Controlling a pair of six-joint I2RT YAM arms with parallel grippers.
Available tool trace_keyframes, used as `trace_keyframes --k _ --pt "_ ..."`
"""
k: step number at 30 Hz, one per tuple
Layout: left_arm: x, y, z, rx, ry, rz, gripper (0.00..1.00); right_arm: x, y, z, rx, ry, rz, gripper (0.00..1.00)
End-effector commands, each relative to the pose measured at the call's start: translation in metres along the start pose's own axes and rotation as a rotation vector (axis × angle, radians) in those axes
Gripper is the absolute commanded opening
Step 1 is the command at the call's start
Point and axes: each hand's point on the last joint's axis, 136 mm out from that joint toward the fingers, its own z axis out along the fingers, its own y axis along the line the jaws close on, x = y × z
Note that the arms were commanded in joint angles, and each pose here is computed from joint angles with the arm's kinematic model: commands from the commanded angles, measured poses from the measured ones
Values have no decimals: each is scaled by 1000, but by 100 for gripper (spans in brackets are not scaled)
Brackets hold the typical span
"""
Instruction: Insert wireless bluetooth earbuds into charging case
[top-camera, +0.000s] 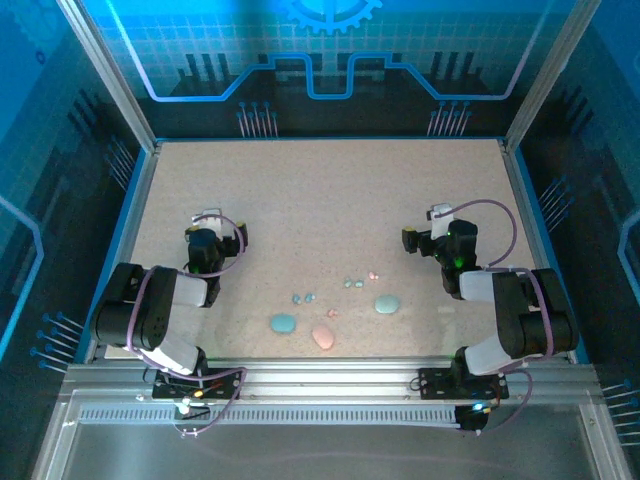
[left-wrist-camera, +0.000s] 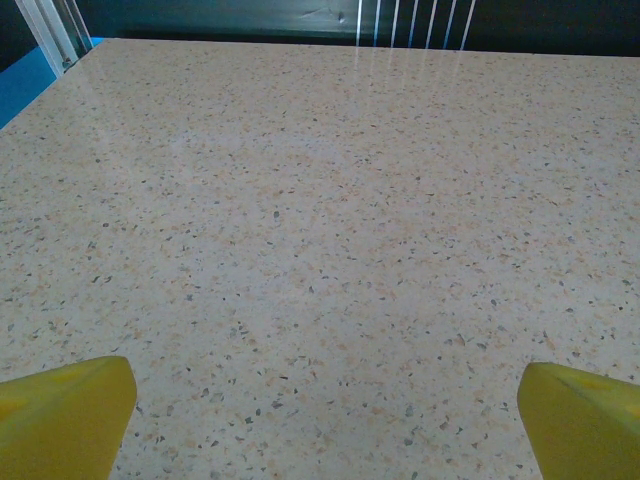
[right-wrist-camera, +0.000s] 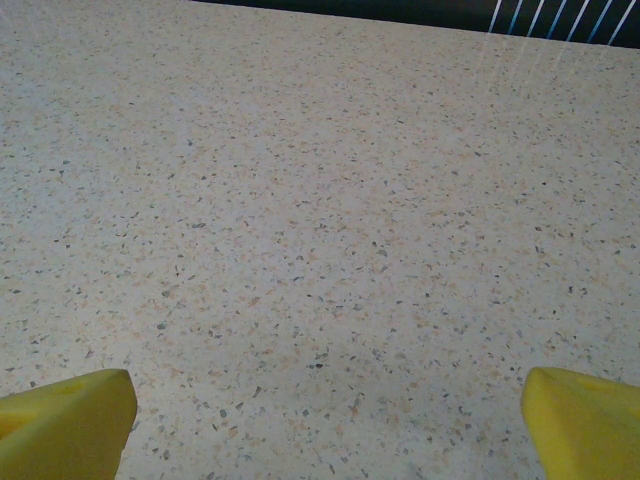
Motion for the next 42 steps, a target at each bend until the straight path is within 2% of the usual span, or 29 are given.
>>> trace_keyframes --k 1,8,9,12,14,16,17,19,20,23,26,28,32,35,42 --pt "-17 -8 -2 32 -75 5 99 -12 -5 1 20 -34 -3 100" --pt "-29 -4 -22 24 -157 -8 99 -20 -3 -7 69 -52 -37 100" --pt "-36 -3 -25 15 -154 -14 99 -25 -5 -10 85 -34 -32 100" --pt "-57 5 -38 -24 -129 -44 99 -37 -9 -23 96 122 71 100" --pt "-75 18 -49 -88 -156 -136 99 -42 -20 -37 177 183 228 100" --pt "-96 26 -63 -115 -187 -256 99 -40 -22 -59 214 319 443 100" --pt "-103 26 -70 -107 -181 -327 99 -39 -13 -64 171 373 519 100" --pt "-103 26 -81 -92 -146 -510 99 -54 20 -71 -41 409 595 100" --pt "-101 21 -85 -60 -114 -561 99 -53 34 -78 -109 431 639 100" --pt "-103 -12 -100 139 -44 -540 99 -47 73 -97 -279 445 705 93" --pt "-100 -33 -111 266 16 -610 99 -23 81 -117 -195 506 703 92" --pt "-96 -51 -114 350 72 -643 99 -7 91 -126 -199 538 698 89" --pt "-78 -95 -117 450 191 -542 99 24 118 -135 -212 652 715 79" --pt "-70 -121 -122 505 233 -454 99 50 123 -143 -100 731 686 79" --pt "-71 -138 -123 551 240 -398 99 94 141 -149 -34 863 754 79"
